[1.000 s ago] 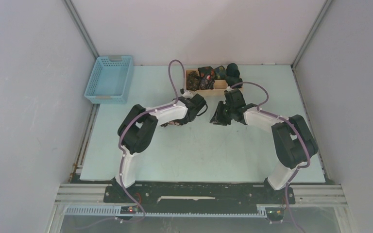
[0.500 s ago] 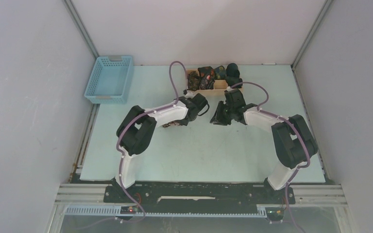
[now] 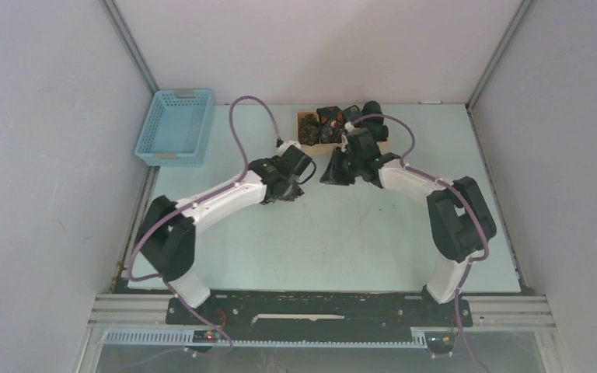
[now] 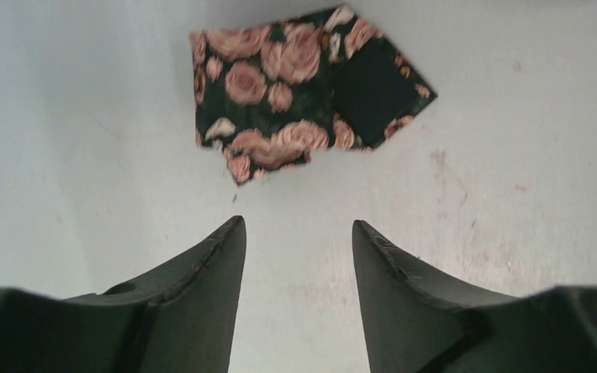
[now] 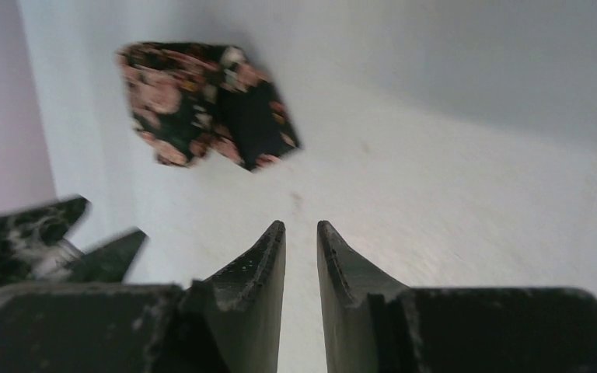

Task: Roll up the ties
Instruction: Roll the tie at the center of the board.

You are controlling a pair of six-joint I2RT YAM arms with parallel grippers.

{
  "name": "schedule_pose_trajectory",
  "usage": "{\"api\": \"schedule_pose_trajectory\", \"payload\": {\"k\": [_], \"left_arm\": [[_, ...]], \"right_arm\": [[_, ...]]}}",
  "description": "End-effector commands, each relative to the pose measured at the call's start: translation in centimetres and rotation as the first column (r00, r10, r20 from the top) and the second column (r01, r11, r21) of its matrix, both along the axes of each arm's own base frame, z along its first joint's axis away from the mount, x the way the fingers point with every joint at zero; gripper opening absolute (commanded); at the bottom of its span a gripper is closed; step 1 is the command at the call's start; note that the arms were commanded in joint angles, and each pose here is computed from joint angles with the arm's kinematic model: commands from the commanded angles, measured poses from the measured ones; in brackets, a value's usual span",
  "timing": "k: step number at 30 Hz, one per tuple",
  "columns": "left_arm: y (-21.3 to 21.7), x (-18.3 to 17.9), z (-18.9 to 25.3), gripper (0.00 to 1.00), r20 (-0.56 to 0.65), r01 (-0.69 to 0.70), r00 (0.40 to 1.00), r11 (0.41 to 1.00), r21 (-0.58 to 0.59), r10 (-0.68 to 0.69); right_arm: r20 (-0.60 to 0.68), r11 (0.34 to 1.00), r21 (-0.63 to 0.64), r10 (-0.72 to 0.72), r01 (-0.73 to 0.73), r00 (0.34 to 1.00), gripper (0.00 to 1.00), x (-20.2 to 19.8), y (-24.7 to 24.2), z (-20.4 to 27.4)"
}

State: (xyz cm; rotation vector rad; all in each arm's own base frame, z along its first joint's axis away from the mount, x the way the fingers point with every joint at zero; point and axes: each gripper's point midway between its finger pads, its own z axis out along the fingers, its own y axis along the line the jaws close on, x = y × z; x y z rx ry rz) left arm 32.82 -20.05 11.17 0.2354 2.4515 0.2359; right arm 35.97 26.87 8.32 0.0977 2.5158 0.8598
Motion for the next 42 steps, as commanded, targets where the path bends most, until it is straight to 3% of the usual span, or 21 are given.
{"api": "schedule_pose_trajectory", "payload": {"k": [1,10,19,25,32,42], "left_arm": [[1.1,-2.0,0.8,0.55,0.004,-0.058,0.998,0.983,-0.176,0.06],[2.1,-4.2,-3.4,0.24,-0.089,-0.17,0.985,0.874,-0.455,0.145],[2.9,-3.1,-5.8,0.08,-0.135,-0.275,0.961,0.782,-0.559,0.241],[3.5,-2.4,-7.3,0.05,-0.165,-0.332,0.942,0.732,-0.595,0.292],[4.8,-1.4,-8.5,0.04,-0.174,-0.365,0.928,0.722,-0.588,0.328],[6.1,1.4,-8.8,0.03,-0.133,-0.344,0.933,0.719,-0.603,0.334]], "right_arm": [[0.096,0.987,0.034,0.151,-0.155,0.984,0.25,1.9,5.0,3.5],[0.119,0.963,-0.003,0.269,-0.27,0.956,0.24,7.4,11.8,4.4],[0.079,0.967,-0.078,0.247,-0.241,0.966,0.22,11.6,14.1,0.8],[0.068,0.977,-0.09,0.198,-0.192,0.978,0.21,12.3,15.4,-1.3],[0.028,0.967,-0.069,0.249,-0.246,0.968,0.21,10.5,18.4,-3.7],[-0.049,0.955,-0.067,0.287,-0.29,0.957,0.18,8.5,18.2,-5.4]]}}
